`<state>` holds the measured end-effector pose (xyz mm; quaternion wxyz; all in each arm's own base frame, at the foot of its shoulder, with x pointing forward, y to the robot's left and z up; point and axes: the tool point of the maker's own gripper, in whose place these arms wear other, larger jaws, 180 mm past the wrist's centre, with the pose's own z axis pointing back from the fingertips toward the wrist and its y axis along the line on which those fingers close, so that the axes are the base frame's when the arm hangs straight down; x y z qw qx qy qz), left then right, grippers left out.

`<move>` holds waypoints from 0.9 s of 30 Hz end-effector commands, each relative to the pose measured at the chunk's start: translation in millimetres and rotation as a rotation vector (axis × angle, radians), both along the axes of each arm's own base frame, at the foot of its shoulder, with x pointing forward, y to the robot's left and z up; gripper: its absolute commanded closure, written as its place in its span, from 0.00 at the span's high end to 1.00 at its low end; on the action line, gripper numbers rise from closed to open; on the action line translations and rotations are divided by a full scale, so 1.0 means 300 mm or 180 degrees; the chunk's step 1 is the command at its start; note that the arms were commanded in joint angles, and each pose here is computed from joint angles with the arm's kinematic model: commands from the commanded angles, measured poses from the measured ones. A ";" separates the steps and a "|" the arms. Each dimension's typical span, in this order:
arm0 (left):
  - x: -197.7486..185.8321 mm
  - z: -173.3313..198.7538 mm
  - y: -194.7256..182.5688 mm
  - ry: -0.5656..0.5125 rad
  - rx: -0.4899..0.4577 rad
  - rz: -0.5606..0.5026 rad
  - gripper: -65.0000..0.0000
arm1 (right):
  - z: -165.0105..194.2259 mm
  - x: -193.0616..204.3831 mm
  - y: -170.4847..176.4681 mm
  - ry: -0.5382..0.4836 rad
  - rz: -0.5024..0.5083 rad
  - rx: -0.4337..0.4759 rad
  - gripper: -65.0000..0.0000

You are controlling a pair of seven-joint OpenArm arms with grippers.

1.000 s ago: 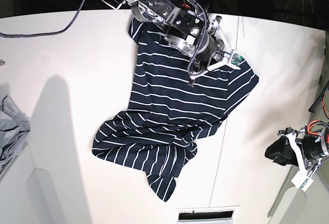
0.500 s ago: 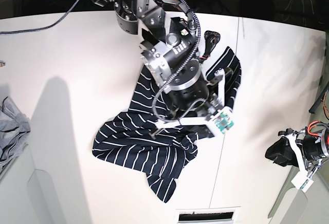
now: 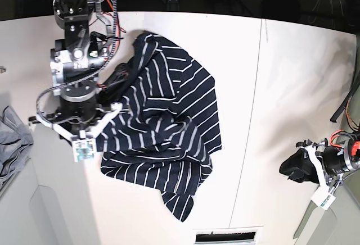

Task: Layout the t-shirt on the table in an organized manner, then fold the t-shirt properly
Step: 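Drag the collar edge with the right gripper away from the left gripper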

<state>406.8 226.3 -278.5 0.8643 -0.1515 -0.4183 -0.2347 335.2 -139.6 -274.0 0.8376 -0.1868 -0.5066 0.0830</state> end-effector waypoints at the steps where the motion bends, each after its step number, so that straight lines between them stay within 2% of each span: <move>1: 0.025 0.069 -0.001 -0.0192 -0.0046 -0.0039 0.46 | 0.043 0.002 -0.073 -0.0161 -0.0186 -0.0066 0.00; 3: 0.024 0.057 -0.024 -0.0177 -0.0096 -0.0061 0.46 | 0.024 -0.037 -0.209 -0.0084 -0.0539 -0.0129 0.00; 5: 0.021 0.045 -0.054 -0.0162 -0.0154 -0.0097 0.46 | -0.007 -0.083 -0.316 0.0042 -0.0835 -0.0055 0.00; 10: 0.008 0.009 -0.127 -0.0112 -0.0303 -0.0188 0.46 | -0.109 -0.183 -0.458 0.0354 -0.1268 0.0232 0.01; 13: -0.012 -0.025 -0.167 -0.0039 -0.0400 -0.0220 0.46 | -0.173 -0.224 -0.477 0.0493 -0.1354 0.0468 0.43; 14: -0.022 -0.041 -0.186 0.0005 -0.0436 -0.0249 0.46 | -0.189 -0.230 -0.473 0.0526 -0.1353 0.0541 0.53; 15: -0.036 -0.057 -0.212 0.0048 -0.0461 -0.0315 0.46 | -0.203 -0.230 -0.463 0.0554 -0.1332 0.0613 0.57; 19: -0.115 -0.160 -0.367 0.0330 -0.0475 -0.0692 0.46 | -0.210 -0.191 -0.397 0.0493 -0.1045 0.0822 0.57; 22: -0.186 -0.250 -0.489 0.0532 -0.0394 -0.0957 0.46 | -0.198 -0.138 -0.293 0.0409 -0.0617 0.0968 0.57; 24: -0.217 -0.301 -0.550 0.0635 -0.0292 -0.1020 0.46 | -0.198 -0.114 -0.211 0.0414 -0.0331 0.1011 0.57; 27: -0.225 -0.340 -0.620 0.0667 -0.0184 -0.1006 0.47 | -0.207 -0.074 -0.126 0.0414 -0.0077 0.0926 0.57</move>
